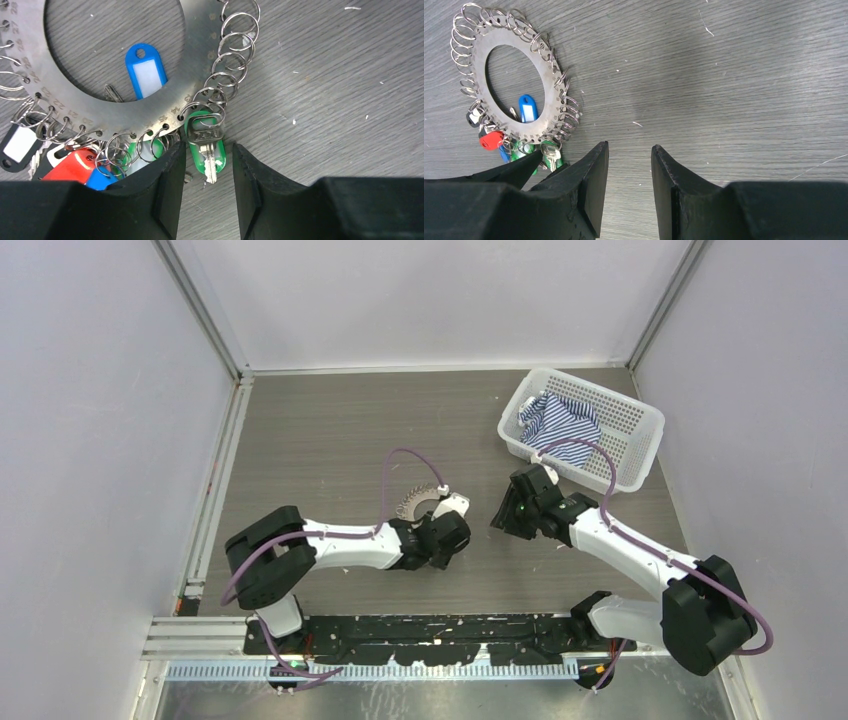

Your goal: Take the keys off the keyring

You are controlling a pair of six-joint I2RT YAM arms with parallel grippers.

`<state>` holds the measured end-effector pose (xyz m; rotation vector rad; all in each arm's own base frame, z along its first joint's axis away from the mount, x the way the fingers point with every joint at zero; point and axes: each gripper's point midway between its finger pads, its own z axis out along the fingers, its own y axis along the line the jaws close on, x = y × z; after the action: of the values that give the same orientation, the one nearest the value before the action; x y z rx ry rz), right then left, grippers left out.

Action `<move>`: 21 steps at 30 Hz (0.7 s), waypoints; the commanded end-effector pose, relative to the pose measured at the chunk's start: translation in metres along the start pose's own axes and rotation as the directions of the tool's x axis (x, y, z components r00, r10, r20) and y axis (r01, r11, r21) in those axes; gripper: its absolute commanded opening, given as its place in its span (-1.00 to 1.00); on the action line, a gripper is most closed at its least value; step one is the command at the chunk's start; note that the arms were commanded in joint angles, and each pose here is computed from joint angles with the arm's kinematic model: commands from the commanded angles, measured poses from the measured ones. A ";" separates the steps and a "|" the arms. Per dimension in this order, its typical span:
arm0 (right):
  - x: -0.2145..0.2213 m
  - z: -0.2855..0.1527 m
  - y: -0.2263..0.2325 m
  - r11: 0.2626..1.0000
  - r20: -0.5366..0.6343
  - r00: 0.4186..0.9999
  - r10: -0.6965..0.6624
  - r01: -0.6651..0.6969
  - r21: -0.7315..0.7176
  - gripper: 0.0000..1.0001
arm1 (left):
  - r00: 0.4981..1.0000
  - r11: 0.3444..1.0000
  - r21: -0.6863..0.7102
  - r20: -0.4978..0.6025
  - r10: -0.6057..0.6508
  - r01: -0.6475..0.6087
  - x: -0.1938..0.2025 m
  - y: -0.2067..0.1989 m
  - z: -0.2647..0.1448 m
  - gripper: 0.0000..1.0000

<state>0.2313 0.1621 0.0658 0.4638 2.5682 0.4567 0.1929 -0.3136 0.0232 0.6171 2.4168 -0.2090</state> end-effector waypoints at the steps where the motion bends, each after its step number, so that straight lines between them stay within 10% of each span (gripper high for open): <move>1: -0.003 -0.001 0.000 1.000 0.015 1.000 -0.009 0.010 -0.012 -0.16 | 0.999 0.998 0.043 0.011 -0.049 0.049 -0.008 -0.009 0.006 -0.17; 7: -0.004 0.001 0.001 1.000 0.018 1.000 -0.011 0.011 -0.014 -0.16 | 0.998 0.999 0.027 -0.039 -0.041 0.043 0.006 -0.006 0.009 -0.16; 16: -0.007 -0.001 0.015 0.993 0.020 0.996 -0.084 0.085 -0.086 -0.16 | 0.994 0.998 0.052 -0.101 -0.040 0.045 0.021 -0.003 0.006 -0.96; 21: 0.004 -0.004 0.036 0.969 -0.028 0.990 -0.137 0.128 -0.209 -0.16 | 0.993 0.972 0.211 -0.072 -0.089 0.102 0.005 -0.009 -0.010 -0.99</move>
<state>0.2310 0.1734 0.0679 0.3304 2.5771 0.5352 0.1955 -0.3265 0.0295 0.5619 2.4430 -0.3774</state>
